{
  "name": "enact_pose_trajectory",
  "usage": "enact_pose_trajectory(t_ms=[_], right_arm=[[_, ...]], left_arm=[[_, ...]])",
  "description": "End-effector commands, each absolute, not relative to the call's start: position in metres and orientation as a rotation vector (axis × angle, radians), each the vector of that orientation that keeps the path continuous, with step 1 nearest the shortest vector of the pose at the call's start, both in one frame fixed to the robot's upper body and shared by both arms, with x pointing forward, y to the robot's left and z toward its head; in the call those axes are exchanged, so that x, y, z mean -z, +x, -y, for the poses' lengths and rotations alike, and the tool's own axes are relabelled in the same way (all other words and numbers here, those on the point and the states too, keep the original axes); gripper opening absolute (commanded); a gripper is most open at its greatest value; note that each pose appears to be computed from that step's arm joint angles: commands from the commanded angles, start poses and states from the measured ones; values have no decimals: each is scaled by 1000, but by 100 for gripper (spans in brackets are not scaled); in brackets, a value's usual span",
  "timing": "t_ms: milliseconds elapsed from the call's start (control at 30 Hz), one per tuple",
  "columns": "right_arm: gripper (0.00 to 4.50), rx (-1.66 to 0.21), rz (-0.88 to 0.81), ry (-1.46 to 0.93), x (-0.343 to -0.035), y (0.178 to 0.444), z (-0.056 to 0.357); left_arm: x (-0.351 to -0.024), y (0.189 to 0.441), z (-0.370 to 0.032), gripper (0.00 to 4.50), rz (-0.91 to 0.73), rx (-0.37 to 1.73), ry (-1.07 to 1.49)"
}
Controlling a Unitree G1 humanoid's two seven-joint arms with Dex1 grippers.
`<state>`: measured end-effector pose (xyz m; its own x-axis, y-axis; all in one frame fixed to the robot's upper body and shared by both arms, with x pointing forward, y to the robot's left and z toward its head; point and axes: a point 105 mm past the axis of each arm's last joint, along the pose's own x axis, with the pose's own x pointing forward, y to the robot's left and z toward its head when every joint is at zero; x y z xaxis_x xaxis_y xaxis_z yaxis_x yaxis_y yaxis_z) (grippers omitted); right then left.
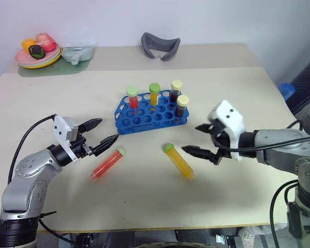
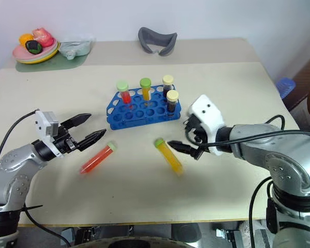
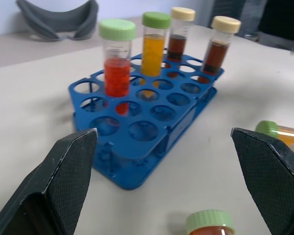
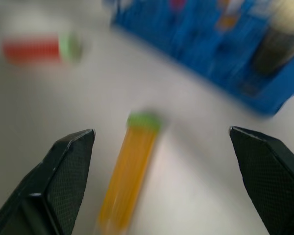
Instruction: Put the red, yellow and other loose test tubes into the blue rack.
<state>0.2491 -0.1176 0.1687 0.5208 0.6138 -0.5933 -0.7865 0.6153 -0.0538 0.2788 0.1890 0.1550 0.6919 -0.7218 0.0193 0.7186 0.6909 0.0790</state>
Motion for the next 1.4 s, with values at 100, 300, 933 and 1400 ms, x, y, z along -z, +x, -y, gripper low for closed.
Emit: enact_pose_trajectory(t_ms=[100, 300, 933, 1400], right_arm=[[446, -859, -653, -408, -150, 241, 108], [446, -803, -734, -336, -136, 250, 101], [446, -481, -879, -298, -124, 264, 105], [222, -475, -818, -439, -127, 272, 108]], left_arm=[[-162, 268, -171, 450, 53, 908, 109], [-155, 254, -160, 450, 10, 980, 134], [-149, 241, -153, 450, -18, 1029, 167], [-154, 245, -150, 450, -5, 1025, 165]])
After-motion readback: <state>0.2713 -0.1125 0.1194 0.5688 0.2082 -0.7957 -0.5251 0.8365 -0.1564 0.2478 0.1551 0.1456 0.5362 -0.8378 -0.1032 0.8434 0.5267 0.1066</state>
